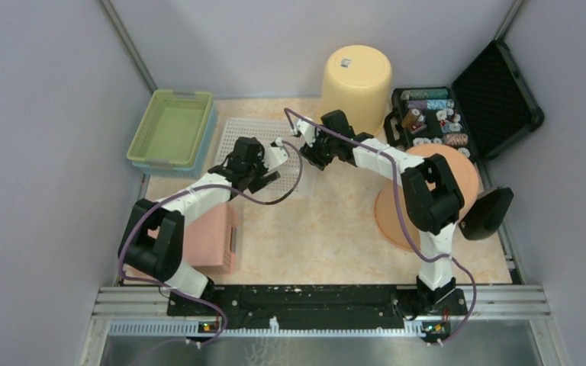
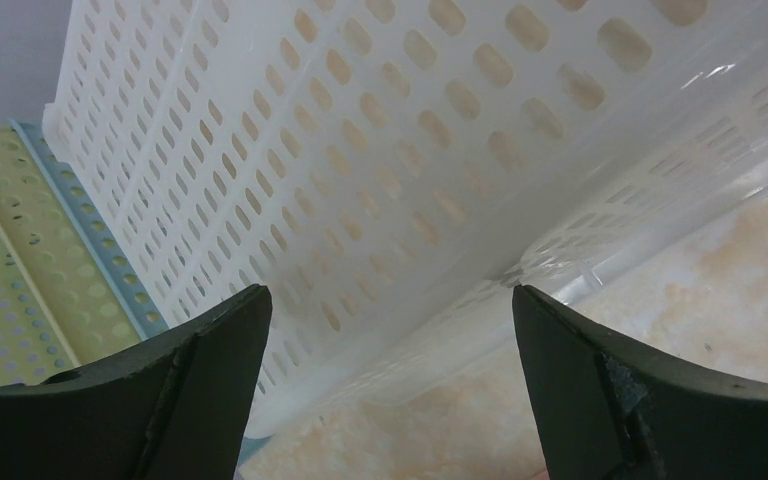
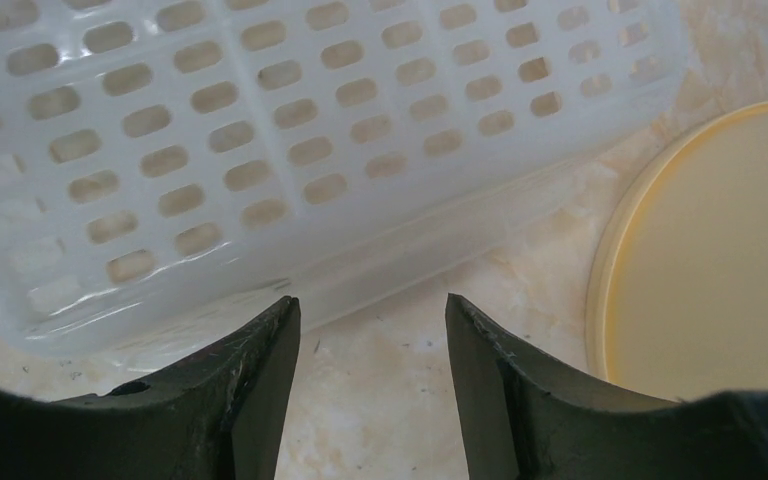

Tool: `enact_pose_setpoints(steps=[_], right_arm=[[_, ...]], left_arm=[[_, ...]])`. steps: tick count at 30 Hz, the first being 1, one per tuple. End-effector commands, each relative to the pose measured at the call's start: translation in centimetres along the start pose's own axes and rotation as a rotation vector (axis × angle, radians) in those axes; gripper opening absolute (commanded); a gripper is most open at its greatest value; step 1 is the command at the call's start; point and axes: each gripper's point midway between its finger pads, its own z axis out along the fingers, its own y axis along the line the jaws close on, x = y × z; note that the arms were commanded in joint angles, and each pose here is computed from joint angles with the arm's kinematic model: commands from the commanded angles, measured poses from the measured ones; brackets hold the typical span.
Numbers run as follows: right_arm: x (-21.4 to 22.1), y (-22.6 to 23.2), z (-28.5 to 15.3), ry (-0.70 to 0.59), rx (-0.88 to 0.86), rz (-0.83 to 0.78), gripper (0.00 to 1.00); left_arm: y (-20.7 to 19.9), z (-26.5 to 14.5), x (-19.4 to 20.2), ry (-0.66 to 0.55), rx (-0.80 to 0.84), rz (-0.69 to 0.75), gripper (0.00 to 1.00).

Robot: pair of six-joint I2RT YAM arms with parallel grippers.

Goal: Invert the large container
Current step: Move the container to the center of the board.

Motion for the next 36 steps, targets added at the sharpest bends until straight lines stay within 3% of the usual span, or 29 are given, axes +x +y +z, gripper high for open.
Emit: enact_pose_setpoints(steps=[1, 10, 20, 28, 36], right_arm=[[-3.4, -1.8, 0.1, -0.060, 0.069, -0.005, 0.56], [-5.7, -3.5, -2.4, -0.104, 0.127, 0.003, 0.57], [-7.5, -3.5, -9.3, -0.194, 0.146, 0.011, 0.58], [-7.1, 0.2, -15.5, -0.270, 0.031, -0.070, 0.58], [-6.2, 6.1, -20.0, -0.358, -0.136, -0.172, 0.61]], left_arm=[[1.9, 1.8, -0.2, 0.020, -0.066, -0.062, 0.95], [4.9, 4.6, -1.0, 0.022, -0.118, -0.072, 0.94], [7.3, 5.3, -3.1, -0.026, -0.141, -0.070, 0.96], [7.6, 0.1, -4.6, -0.101, -0.111, -0.078, 0.99], [9.1, -1.4, -2.1, -0.033, -0.252, -0.010, 0.99]])
